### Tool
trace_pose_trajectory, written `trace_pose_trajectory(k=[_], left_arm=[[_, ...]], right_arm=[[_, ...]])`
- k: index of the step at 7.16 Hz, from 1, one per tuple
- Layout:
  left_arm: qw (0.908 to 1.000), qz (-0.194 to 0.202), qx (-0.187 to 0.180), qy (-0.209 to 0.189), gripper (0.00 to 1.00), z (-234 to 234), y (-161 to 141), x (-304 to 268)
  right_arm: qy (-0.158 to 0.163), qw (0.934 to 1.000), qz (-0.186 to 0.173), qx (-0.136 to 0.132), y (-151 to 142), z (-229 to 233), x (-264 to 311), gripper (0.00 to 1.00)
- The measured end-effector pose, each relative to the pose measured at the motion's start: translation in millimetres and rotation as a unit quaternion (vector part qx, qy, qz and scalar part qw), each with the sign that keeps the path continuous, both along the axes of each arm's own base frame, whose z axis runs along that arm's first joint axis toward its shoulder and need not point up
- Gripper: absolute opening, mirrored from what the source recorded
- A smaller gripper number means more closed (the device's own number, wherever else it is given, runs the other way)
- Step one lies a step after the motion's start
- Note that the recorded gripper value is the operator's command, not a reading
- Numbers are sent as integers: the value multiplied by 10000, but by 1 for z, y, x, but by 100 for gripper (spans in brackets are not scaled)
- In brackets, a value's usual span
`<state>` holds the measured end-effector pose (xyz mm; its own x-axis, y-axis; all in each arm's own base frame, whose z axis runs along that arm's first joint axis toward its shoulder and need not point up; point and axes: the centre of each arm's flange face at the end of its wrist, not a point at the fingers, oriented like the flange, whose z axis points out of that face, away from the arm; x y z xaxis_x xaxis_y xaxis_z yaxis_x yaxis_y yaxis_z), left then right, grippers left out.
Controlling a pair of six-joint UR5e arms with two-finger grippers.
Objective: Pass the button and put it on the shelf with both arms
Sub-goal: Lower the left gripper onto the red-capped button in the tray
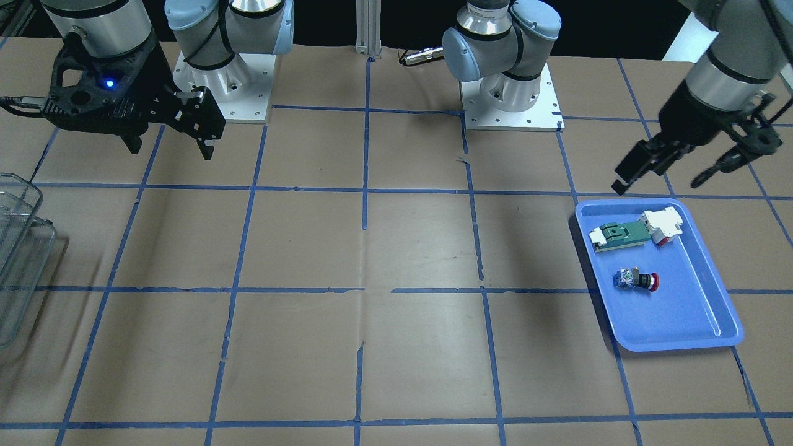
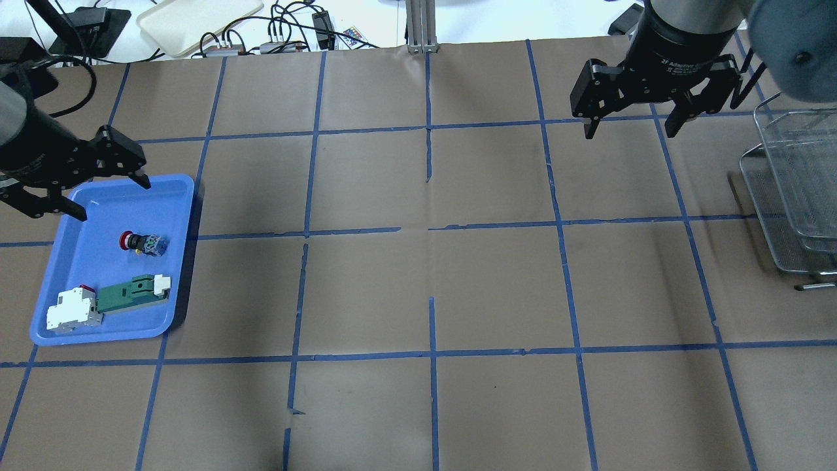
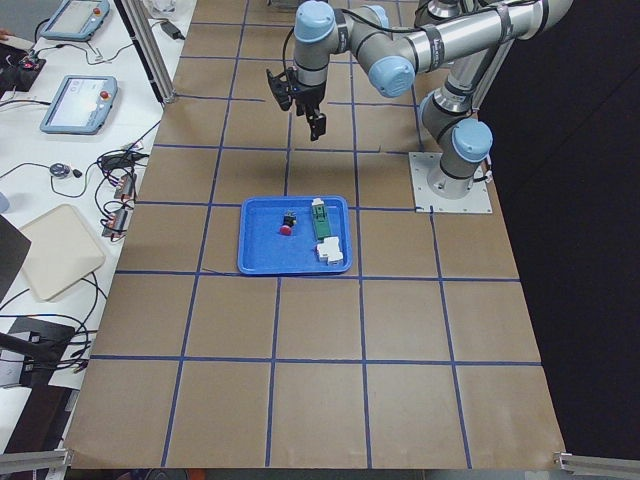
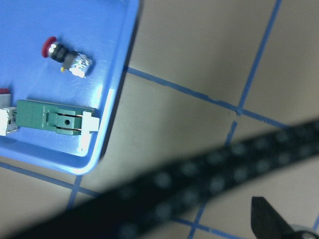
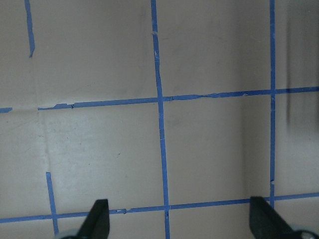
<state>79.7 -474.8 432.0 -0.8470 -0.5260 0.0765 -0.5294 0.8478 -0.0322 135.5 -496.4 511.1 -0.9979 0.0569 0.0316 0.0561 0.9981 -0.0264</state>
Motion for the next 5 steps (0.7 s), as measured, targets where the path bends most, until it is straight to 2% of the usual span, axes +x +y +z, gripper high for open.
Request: trace_pose_trajectory(k=[1,2,3,5], left_arm=[[9977,679,50,56,100,-13,-3,45],[9907,1358,58,83,100,-22,-10,79],[9810,1937,33,92,100,-31,-19,107],[9595,2791,260,273,100,-67,-35,153]], right_arm=[[-9,10000,4,-2,0,0,-1,100],[-6,10000,6,-4,0,0,-1,100],[8,10000,4,-2,0,0,-1,100],[40,10000,11,13,0,-1,-2,100]])
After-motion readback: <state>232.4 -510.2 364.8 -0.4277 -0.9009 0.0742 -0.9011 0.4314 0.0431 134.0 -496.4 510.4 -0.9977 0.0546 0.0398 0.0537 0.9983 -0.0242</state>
